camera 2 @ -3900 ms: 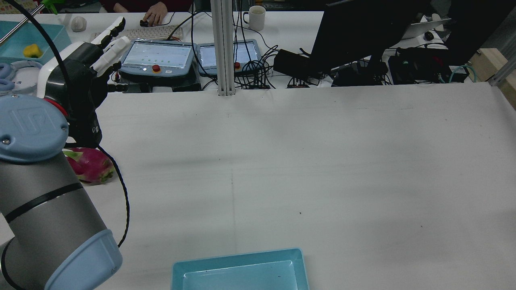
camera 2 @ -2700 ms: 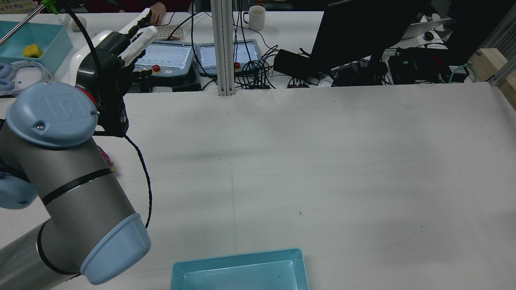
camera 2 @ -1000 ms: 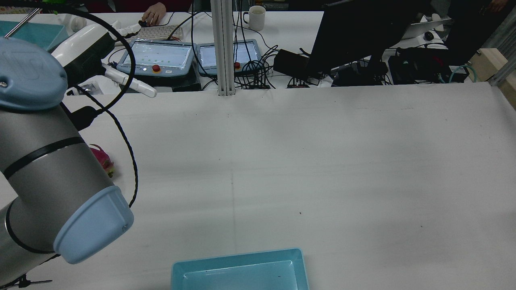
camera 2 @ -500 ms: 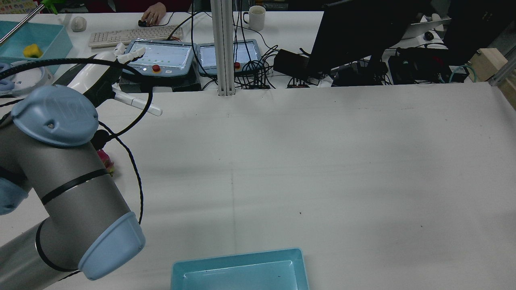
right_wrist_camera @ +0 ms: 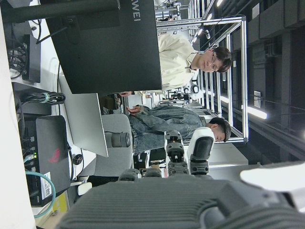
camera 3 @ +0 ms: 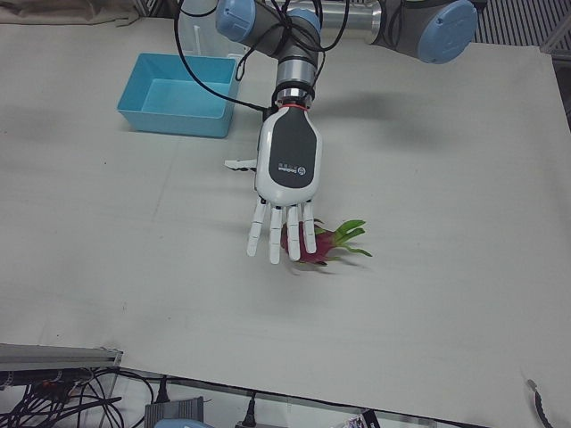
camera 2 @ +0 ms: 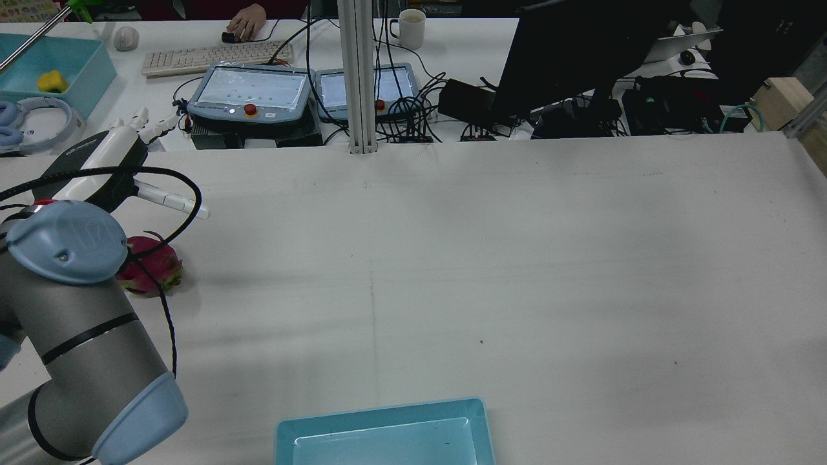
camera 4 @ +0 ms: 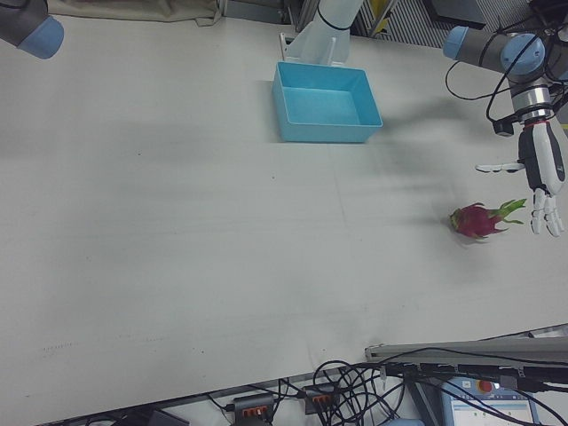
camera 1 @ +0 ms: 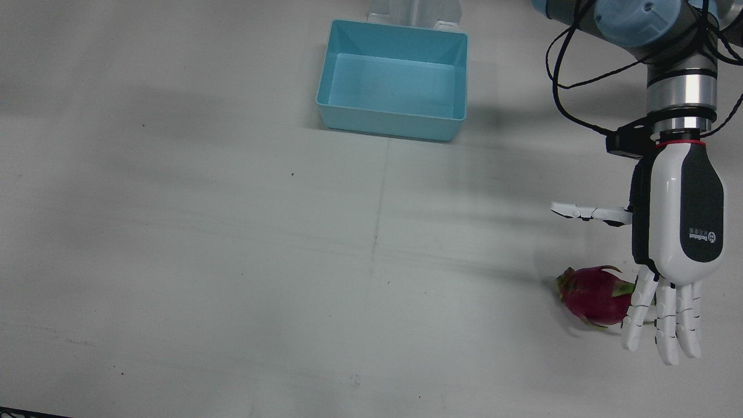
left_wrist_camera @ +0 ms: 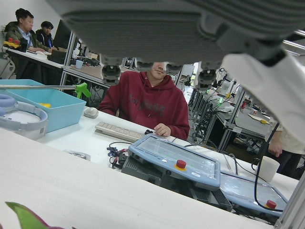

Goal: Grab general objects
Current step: 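Lower the left hand beside the dragon fruit with fingers open, then close the left hand fingers around the dragon fruit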

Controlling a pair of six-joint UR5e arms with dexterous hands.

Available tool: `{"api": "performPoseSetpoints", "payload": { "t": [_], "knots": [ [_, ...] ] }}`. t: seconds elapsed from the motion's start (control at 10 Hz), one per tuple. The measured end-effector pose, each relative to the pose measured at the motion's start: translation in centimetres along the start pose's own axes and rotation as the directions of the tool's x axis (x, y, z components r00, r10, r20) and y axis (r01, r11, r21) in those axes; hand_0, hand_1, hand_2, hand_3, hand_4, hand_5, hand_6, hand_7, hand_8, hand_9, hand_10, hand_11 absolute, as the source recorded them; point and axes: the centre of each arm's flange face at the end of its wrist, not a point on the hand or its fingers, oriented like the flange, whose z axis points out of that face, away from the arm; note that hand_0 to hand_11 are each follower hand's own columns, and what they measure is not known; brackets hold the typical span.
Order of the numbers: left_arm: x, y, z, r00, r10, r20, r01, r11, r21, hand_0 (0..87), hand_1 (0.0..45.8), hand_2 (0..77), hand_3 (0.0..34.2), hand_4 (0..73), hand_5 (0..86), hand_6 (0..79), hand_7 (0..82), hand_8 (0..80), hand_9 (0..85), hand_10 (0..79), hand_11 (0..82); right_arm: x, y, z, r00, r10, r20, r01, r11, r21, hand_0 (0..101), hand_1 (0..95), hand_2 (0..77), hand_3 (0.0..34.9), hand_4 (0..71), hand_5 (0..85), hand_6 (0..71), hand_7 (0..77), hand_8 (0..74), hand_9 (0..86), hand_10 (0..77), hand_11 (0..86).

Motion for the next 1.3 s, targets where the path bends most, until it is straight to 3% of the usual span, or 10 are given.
{"api": "performPoseSetpoints", "payload": {
  "t": [0.2,0.5,0.6,0.8,1.0,1.3],
  "knots": [
    [-2.0,0.0,-0.6,0.999,0.039,-0.004,-0.039,0.999,0.035,52.7,0.0,1.6,10.8,5.5,2.2,1.6,1.1,1.6,1.1,14.2,1.1,0.0,0.0,0.0,1.000,0.000,0.000,0.000,1.000,0.000,0,5.4,1.6,0.0,0.0,73.6,0.0,0.0,0.0,1.1,0.0,0.5],
    [-3.9,2.2,-1.4,0.990,0.141,-0.025,-0.140,0.990,0.023,52.5,0.0,1.6,10.1,5.5,2.2,1.6,1.6,1.6,1.1,14.2,1.1,0.0,0.0,0.0,1.000,0.000,-0.001,0.000,1.000,0.000,0,5.4,1.6,0.0,0.0,73.6,0.0,0.0,0.0,1.1,0.0,0.5],
    [-4.6,3.1,-1.5,0.985,0.171,-0.031,-0.170,0.985,0.031,51.7,0.0,1.6,9.1,5.5,2.2,1.6,1.6,1.1,1.1,14.7,1.1,0.0,0.0,0.0,1.000,0.000,-0.001,0.000,1.000,0.000,0,6.0,1.6,0.0,0.0,73.6,0.0,0.0,0.0,1.1,0.0,0.5],
    [-7.7,5.2,-1.6,0.969,0.246,-0.019,-0.244,0.967,0.072,44.9,0.0,1.6,3.6,5.5,2.2,2.7,3.8,1.1,1.1,14.7,1.1,0.0,0.0,0.0,1.000,0.000,0.000,0.000,1.000,0.000,0,5.4,1.6,0.0,0.0,73.6,0.0,0.0,0.0,1.1,0.0,0.5],
    [-10.8,5.6,-1.1,0.953,0.304,0.002,-0.302,0.946,0.114,44.8,0.0,1.6,0.4,6.0,2.2,2.7,4.9,1.1,1.1,15.3,1.1,0.0,0.0,0.0,1.000,0.000,0.000,0.000,1.000,0.000,0,5.4,1.6,0.0,0.0,73.6,0.0,0.0,0.0,1.1,0.0,0.5],
    [-12.9,4.7,-0.6,0.947,0.321,0.010,-0.319,0.938,0.135,44.6,0.0,1.6,0.2,6.0,2.2,2.7,4.9,1.1,1.1,15.3,1.1,0.0,0.0,0.0,1.000,0.000,0.000,0.000,1.000,0.000,0,5.4,1.6,0.0,0.0,73.6,0.0,0.0,0.0,1.1,0.0,1.1]
  ]
}}
